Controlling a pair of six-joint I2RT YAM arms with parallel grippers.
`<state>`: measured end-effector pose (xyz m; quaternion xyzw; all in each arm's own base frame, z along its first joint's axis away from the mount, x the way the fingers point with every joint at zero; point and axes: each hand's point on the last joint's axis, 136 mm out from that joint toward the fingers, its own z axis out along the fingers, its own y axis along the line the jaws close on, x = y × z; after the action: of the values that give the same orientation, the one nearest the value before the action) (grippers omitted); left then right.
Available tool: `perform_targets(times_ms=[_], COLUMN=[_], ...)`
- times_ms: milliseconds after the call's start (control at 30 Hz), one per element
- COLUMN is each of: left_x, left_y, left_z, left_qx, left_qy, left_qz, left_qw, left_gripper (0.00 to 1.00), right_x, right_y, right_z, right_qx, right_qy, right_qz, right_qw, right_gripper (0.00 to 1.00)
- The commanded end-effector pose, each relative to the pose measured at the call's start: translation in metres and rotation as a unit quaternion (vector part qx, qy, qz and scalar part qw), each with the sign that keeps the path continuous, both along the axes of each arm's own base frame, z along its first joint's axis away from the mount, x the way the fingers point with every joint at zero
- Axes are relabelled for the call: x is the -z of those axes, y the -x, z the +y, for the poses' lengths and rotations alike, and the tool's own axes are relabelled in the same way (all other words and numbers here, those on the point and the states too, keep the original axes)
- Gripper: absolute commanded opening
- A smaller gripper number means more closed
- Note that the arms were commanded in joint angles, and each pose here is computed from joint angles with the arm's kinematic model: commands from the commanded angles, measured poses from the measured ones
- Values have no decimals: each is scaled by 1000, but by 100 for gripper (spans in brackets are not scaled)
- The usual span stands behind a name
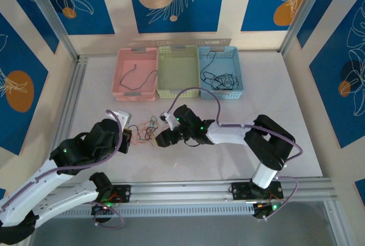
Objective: Untangle the cables
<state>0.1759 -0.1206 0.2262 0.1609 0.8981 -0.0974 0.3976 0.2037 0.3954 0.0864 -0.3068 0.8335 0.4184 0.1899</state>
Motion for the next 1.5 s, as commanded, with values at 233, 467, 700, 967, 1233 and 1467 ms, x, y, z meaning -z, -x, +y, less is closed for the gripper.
perform_targets(times_ms=[233, 467, 700, 967, 1233, 1467], left_x=[-3, -4, -16, -44, -60, -64], left_y=[0, 0, -1, 5, 18, 24], left_z=[0, 2, 22, 75, 109, 127], left_qx=[-8, -11, -49, -144, -194, -222], left_qy=[18, 20, 23, 45, 88, 99], left_qz=[-3, -8, -38, -110, -156, -172], left_qw=[1000, 1000, 998, 982, 965, 955], left_gripper=[0, 0, 0, 0, 0, 0], right_x=[7, 4, -22, -34, -8, 7], right_y=[19, 12, -11, -69, -66, -54], right_z=[15, 7, -39, -197, -317, -369], right_qx=[-51, -28, 69, 361, 569, 652], right_qy=[10, 23, -4, -53, -105, -103], right_qz=[10, -12, -43, 17, 90, 130], right_qw=[999, 999, 997, 931, 810, 740], right_gripper=[45, 0, 0, 0, 0, 0])
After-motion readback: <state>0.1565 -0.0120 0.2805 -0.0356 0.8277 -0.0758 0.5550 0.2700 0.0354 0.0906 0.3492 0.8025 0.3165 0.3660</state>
